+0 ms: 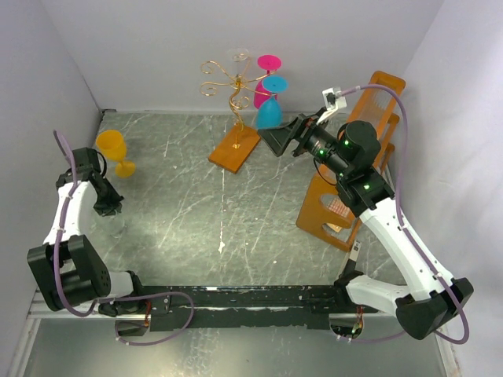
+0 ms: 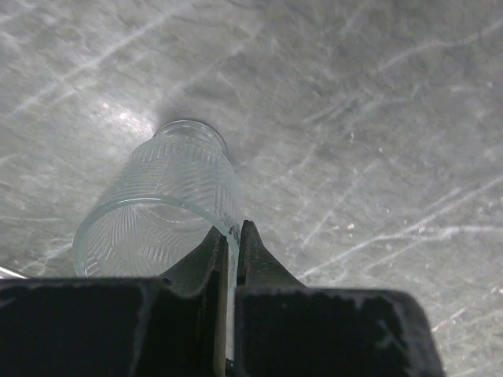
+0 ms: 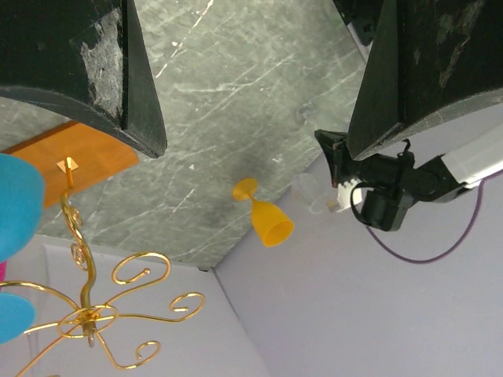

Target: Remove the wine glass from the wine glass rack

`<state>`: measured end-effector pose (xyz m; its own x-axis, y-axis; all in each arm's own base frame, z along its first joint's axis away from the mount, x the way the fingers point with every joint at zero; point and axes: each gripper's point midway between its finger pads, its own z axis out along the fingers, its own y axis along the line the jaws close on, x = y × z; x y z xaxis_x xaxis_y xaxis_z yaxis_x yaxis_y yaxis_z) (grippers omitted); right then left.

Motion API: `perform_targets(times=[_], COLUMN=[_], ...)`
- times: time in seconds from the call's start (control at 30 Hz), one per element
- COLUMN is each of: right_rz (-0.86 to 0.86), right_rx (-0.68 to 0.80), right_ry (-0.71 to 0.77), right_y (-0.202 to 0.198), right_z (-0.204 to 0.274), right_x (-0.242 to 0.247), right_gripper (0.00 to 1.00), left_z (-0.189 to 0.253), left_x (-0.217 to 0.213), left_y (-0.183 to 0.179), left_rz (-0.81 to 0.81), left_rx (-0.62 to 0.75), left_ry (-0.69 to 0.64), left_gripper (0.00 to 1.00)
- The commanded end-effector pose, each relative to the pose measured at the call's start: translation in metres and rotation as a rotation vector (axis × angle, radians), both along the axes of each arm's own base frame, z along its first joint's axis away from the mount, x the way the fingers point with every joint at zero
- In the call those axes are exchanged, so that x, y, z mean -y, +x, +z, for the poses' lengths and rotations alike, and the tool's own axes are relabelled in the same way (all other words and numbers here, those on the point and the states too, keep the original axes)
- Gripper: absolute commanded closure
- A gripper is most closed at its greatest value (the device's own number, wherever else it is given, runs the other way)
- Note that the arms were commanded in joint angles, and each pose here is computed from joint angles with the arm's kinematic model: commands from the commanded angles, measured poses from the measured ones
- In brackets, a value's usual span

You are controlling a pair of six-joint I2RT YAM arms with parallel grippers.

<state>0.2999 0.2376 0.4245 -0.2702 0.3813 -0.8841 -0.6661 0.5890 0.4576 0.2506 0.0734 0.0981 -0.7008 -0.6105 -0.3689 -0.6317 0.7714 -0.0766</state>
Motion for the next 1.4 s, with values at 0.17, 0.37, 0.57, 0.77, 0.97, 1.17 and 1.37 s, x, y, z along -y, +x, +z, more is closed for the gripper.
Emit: perform_targets(times=[0.17,0.37,0.57,0.77,0.97,1.17,1.37], right_rz=[-0.030,-0.019,-0.046,-0.110,-0.217,-0.326,-0.422], right_rx=[0.015,0.017,0.014,0.009,-0.032,-0.064,-0.084], right_ry=[-0.036,-0.037,-0.066,-0.125,-0.214,-0.266,-0.277], right_y=[0.003,0.002,0.005,0.014,0.030,0.058,0.093], right_z=[-0.006,-0.004,-0.003,-0.003,-0.012,-0.005,0.001], right_x=[0.006,0.005,0.009,0.018,0.034,0.043,0.045], right_gripper=[0.00,0.00,0.00,0.00,0.00,0.00,0.01], left_z=[0.005,0.020,0.052,0.086,0.142,0.179,0.188], left_x=[-0.045,-0.044,-0.033,-0.017,0.045,0.107,0.166], left_y=[0.011,0.010,0.012,0.011,0.026,0.032,0.022], left_rz=[0.103,0.106,0.076,0.029,-0.197,-0.455,-0.732], left_rx=[0.025,0.075,0.231,0.329,0.603,0.753,0.773], left_ry=[0.158,0.167,0.154,0.114,-0.106,-0.315,-0.398], left_gripper=[0.93,0.53,0.25,0.03,0.04,0.05,0.05])
